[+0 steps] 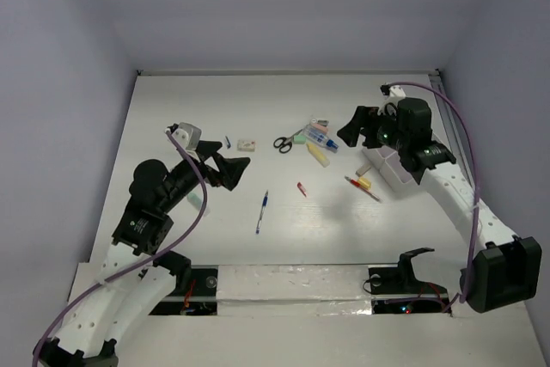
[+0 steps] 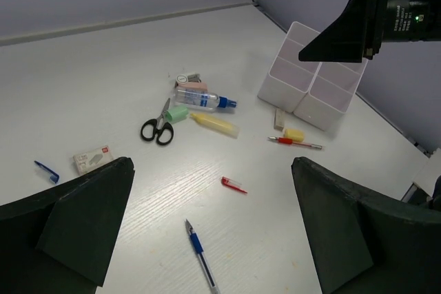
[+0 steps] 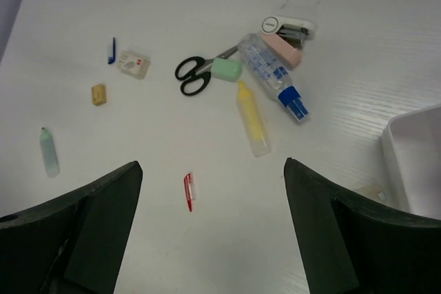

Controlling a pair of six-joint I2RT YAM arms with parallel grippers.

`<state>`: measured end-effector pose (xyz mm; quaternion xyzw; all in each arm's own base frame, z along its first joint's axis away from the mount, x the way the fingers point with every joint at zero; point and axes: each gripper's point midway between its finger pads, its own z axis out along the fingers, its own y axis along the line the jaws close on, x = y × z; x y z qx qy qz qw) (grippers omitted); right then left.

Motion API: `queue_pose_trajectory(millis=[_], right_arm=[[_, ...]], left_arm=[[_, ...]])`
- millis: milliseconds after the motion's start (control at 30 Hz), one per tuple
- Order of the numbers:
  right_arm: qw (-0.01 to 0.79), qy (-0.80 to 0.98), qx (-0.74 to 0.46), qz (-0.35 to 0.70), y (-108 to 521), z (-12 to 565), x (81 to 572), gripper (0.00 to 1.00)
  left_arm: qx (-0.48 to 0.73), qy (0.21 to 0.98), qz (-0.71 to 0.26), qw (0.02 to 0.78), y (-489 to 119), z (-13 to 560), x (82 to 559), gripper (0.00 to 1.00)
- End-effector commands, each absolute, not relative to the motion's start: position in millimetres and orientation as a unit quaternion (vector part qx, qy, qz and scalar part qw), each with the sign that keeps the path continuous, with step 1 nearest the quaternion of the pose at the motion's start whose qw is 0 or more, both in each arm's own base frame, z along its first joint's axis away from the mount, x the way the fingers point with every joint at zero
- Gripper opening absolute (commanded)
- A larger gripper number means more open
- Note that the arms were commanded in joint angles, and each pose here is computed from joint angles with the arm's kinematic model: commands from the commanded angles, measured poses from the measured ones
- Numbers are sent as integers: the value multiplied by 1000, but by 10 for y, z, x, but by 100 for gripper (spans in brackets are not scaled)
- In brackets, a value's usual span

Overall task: Sort the stationery into containers
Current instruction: Pick up the stationery from the center of the board.

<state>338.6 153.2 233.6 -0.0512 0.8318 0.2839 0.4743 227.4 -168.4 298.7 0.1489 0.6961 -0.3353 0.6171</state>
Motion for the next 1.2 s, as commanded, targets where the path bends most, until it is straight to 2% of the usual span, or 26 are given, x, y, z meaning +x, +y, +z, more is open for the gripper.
queue_pose_trajectory(millis=[0,600,800,900,1167], right_arm=[[485,838,-55,244,1435,2328,3518,89],[389,907,-105,120,1269,1399,4191,81],[344,914,-136,166,1506,1094,4339,74],[346,906,-154,189,1611,1083,4399,70],[324,901,-186,223,1768,856,4475,68]], left_arm=[[164,679,-339,630,-1719,3147,2263,99],[170,696,-333,613,-1753,3013,2351,99],[171,701,-332,608,-1766,2975,2374,99],[171,701,-332,608,-1765,2971,2374,99],[173,707,-328,602,-1770,2930,2396,99]])
